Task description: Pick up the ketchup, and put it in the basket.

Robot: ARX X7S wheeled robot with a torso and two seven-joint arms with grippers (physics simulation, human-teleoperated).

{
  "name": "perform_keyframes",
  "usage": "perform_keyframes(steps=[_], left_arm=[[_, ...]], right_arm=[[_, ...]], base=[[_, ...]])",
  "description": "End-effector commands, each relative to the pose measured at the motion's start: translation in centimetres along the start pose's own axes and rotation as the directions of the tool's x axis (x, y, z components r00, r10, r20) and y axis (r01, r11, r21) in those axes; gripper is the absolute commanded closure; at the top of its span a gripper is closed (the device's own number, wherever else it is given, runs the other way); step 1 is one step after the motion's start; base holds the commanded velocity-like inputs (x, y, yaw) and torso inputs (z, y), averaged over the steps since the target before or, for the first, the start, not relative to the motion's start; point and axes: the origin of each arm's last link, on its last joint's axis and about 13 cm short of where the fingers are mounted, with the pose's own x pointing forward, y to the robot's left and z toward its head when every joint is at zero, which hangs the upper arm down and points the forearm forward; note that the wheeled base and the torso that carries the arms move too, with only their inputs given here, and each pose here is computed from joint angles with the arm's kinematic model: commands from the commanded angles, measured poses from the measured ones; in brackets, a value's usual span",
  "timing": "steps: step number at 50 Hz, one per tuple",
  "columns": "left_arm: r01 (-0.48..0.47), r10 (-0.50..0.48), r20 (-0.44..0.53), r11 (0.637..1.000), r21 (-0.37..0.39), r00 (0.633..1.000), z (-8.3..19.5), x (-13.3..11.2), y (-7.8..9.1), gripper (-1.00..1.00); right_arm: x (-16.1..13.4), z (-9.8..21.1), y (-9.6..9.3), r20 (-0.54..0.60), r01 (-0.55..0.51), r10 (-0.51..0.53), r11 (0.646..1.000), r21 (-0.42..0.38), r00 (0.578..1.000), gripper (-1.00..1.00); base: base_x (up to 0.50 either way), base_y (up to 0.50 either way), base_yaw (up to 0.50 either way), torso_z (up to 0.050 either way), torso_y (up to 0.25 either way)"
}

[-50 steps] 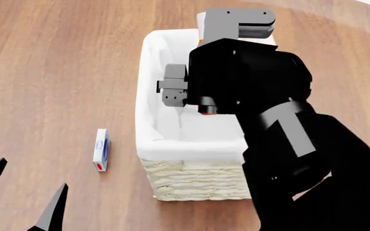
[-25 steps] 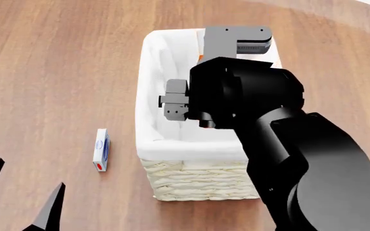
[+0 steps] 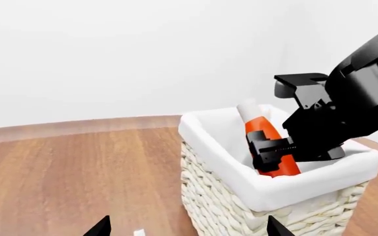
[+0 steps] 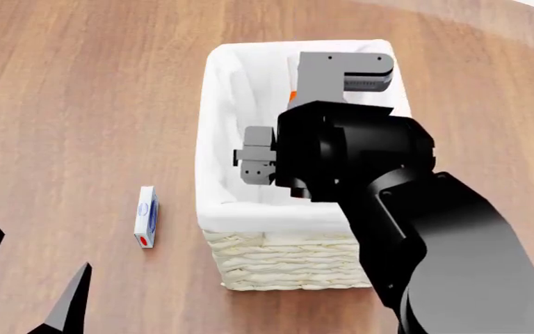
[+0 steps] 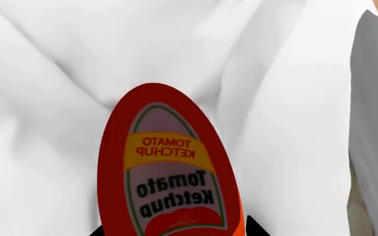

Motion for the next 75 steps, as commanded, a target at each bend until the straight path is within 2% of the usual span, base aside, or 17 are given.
perform_keyframes(steps=[1, 18, 19, 45, 65, 75], left_arm=[[0.006, -0.002, 0.089, 0.999, -0.042, 0.996, 0.5, 0.4, 0.5, -1.00], [0.003, 0.001, 0.087, 0.999, -0.045, 0.996, 0.6, 0.4, 0.5, -1.00], [0.003, 0.001, 0.088, 0.999, -0.045, 0.996, 0.6, 0.4, 0.5, -1.00], [0.006, -0.002, 0.090, 0.999, -0.045, 0.996, 0.7, 0.3, 0.5, -1.00], [0.015, -0.012, 0.095, 0.999, -0.040, 0.995, 1.0, 0.1, 0.1, -1.00], [0.020, -0.016, 0.094, 0.999, -0.037, 0.995, 0.9, 0.1, 0.0, -1.00]], right_arm=[[-0.1, 0.5, 0.4, 0.039, -0.036, 0.036, 0.999, -0.007, 0.999, 1.00], [-0.1, 0.6, 0.4, 0.054, -0.051, 0.051, 0.999, -0.002, 0.997, 1.00], [-0.2, 0.6, 0.4, 0.056, -0.057, 0.057, 0.998, -0.003, 0.997, -1.00], [-0.6, 1.4, 0.3, 0.074, -0.061, 0.060, 0.998, 0.006, 0.995, -1.00], [-3.7, 4.8, 0.2, 0.179, -0.085, 0.092, 0.995, -0.047, 0.979, -1.00], [-6.2, 4.5, -0.8, 0.227, -0.100, 0.111, 0.993, -0.060, 0.968, -1.00]], base=[[0.00, 0.00, 0.00, 0.000, 0.000], [0.00, 0.00, 0.00, 0.000, 0.000], [0.00, 0.00, 0.00, 0.000, 0.000], [0.00, 0.00, 0.00, 0.000, 0.000], [0.00, 0.00, 0.00, 0.000, 0.000], [0.00, 0.00, 0.00, 0.000, 0.000]])
